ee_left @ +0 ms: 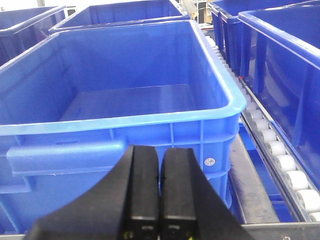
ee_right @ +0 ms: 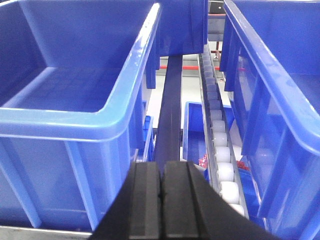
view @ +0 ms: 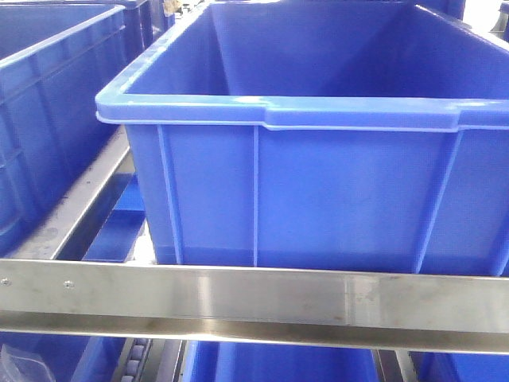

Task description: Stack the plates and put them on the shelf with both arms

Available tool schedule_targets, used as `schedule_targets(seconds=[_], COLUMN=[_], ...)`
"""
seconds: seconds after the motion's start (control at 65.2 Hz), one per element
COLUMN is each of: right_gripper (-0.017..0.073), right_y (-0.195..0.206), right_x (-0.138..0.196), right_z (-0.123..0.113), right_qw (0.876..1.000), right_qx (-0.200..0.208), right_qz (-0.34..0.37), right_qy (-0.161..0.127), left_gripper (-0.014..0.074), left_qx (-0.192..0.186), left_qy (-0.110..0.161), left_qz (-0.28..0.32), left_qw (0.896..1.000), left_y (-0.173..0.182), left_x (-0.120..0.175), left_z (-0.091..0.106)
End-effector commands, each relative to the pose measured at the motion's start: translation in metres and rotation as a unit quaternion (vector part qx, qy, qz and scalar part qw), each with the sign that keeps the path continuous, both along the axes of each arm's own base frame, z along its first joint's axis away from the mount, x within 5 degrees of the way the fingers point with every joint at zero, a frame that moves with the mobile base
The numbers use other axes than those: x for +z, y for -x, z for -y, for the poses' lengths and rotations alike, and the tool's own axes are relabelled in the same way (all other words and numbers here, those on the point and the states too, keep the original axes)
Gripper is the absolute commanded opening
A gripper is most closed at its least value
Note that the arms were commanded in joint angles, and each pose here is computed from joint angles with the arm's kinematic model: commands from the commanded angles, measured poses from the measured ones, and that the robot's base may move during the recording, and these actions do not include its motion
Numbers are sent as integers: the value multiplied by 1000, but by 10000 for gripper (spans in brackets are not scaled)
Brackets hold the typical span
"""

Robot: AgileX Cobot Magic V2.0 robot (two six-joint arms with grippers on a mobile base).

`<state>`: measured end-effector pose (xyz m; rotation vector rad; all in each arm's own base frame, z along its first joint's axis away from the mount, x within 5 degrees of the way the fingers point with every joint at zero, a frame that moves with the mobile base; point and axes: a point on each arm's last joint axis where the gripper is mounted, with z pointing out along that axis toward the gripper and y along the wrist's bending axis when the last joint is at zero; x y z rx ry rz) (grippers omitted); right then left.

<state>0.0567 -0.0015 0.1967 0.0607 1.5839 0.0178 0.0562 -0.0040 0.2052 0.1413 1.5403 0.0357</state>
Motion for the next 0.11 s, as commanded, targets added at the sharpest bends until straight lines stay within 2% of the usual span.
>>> schedule_targets(seconds=[0.0, 0.092], right_gripper=[55, 55], right_y=[2, 2], right_x=[8, 8], right_z=[0, 0], right_qw=[999, 999], right_qx=[-4, -4], right_qz=[50, 50], right_qy=[8, 8], left_gripper=[82, 82], left_qx=[3, 3], left_qy=[7, 7], left_qz=[54, 54], left_qw=[999, 999], left_y=[2, 2], left_x=[8, 8], left_z=[-1, -1])
